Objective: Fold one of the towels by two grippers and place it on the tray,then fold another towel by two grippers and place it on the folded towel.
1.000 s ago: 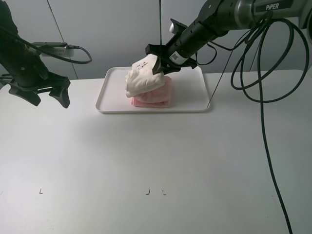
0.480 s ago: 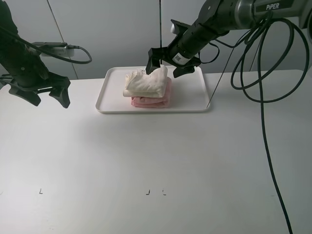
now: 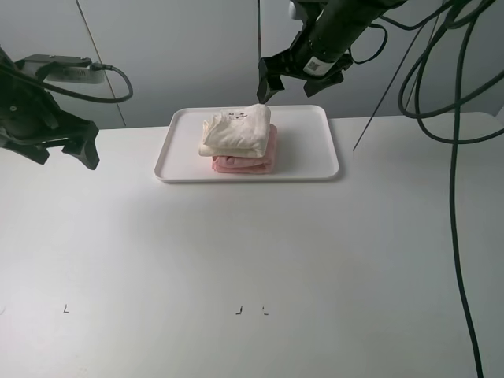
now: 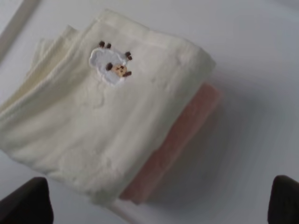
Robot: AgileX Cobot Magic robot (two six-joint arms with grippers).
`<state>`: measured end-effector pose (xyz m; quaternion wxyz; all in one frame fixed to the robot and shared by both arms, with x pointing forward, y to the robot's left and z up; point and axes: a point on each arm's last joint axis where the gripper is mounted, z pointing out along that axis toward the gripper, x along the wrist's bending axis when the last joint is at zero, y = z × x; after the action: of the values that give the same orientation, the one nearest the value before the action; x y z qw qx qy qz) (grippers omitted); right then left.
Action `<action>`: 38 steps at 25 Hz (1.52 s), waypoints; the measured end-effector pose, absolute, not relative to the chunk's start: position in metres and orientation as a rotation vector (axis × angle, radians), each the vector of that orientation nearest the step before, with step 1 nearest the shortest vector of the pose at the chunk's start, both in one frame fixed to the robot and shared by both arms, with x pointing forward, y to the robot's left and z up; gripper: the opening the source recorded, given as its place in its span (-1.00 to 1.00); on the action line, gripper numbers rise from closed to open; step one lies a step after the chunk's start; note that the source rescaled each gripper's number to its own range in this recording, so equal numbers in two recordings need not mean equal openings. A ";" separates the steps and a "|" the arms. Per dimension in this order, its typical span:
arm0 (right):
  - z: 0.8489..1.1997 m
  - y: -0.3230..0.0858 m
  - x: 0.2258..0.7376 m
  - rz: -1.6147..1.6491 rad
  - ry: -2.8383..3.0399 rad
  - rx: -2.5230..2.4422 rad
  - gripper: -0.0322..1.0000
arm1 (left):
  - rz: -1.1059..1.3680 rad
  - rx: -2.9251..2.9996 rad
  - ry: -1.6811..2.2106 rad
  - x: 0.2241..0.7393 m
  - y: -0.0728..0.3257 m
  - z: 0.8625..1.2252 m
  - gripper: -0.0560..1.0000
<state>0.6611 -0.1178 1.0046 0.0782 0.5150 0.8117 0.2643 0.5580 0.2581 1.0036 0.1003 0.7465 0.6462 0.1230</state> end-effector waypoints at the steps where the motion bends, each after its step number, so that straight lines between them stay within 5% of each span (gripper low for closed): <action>1: 1.010 -0.124 0.652 0.764 2.414 1.519 0.99 | 0.369 2.207 1.912 0.547 0.260 1.002 0.99; 18: 1.087 -0.231 0.426 0.682 2.208 1.447 0.99 | 0.559 2.003 1.832 0.393 0.285 1.069 0.99; 30: 1.080 -0.270 0.326 0.764 2.113 1.495 0.99 | 0.703 1.896 1.667 0.310 0.296 1.102 0.99; 38: 1.067 -0.285 0.288 0.795 2.078 1.509 1.00 | 0.731 1.841 1.619 0.272 0.300 1.082 0.99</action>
<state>0.2877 -0.2854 1.0668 0.2246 0.5469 0.7532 0.2883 0.2724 0.3005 1.0819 0.2875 0.6892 0.6061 0.2737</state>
